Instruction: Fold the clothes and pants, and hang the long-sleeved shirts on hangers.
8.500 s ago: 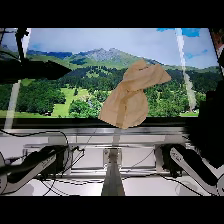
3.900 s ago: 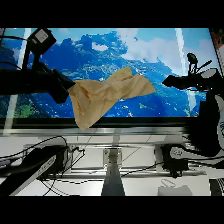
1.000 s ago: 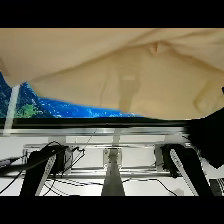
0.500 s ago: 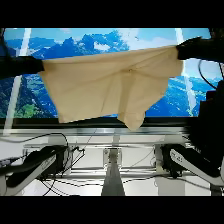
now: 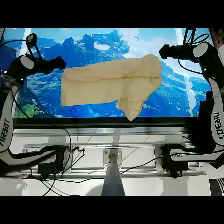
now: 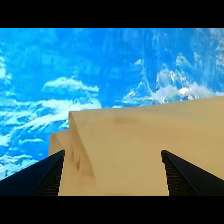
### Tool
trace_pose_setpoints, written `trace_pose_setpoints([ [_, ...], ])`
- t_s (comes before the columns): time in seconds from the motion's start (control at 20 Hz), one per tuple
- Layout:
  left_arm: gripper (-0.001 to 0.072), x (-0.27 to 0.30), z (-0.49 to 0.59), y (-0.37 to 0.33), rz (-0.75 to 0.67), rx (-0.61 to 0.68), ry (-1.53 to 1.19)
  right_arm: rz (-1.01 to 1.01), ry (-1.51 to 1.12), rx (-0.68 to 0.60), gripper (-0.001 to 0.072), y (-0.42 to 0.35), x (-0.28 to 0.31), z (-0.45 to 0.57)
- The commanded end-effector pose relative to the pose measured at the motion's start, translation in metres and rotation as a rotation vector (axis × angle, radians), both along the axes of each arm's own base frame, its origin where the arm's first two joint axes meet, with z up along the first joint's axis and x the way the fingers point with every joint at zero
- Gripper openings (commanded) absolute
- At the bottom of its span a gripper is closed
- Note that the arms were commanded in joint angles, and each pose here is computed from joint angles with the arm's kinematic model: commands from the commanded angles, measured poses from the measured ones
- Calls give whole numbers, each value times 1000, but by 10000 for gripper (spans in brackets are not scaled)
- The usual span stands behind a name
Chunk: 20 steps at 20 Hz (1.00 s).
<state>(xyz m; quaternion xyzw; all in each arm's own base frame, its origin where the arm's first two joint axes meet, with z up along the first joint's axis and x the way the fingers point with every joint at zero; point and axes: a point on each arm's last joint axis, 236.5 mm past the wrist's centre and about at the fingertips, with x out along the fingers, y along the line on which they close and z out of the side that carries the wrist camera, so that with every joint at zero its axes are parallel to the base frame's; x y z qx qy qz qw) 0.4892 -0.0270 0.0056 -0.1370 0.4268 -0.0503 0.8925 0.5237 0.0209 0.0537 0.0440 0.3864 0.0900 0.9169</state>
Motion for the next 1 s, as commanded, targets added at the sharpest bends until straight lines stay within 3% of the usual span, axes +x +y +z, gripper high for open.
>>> trace_pose_setpoints([
  [0.0, 705, -15, 12, 11, -57, 39, 13, -34, 59, -66, 485, -35, -8, -12],
  [0.15, 684, -74, 0, 48, -114, 153, 225, -67, 187, -46, 463, -65, -36, -29],
  [0.2, 605, -98, -11, 61, -128, 170, 329, -77, 216, -39, 437, -72, -42, -33],
  [0.25, 588, -122, -21, 65, -165, 153, 413, -84, 235, -35, 437, -79, -47, -35],
  [0.4, 586, -186, -56, 41, -261, -69, 581, -98, 250, -30, 437, -86, -52, -37],
  [0.55, 586, -198, -82, 17, -259, -225, 526, -98, 249, -27, 437, -85, -51, -37],
  [0.85, 584, -200, -117, 6, -260, -237, 516, -97, 258, -49, 437, -89, -53, -39],
  [0.9, 547, -201, -121, 3, -261, -250, 528, -93, 279, -78, 437, -94, -58, -44],
  [0.95, 440, -201, -126, 2, -261, -252, 539, -87, 313, -121, 437, -102, -65, -50],
])
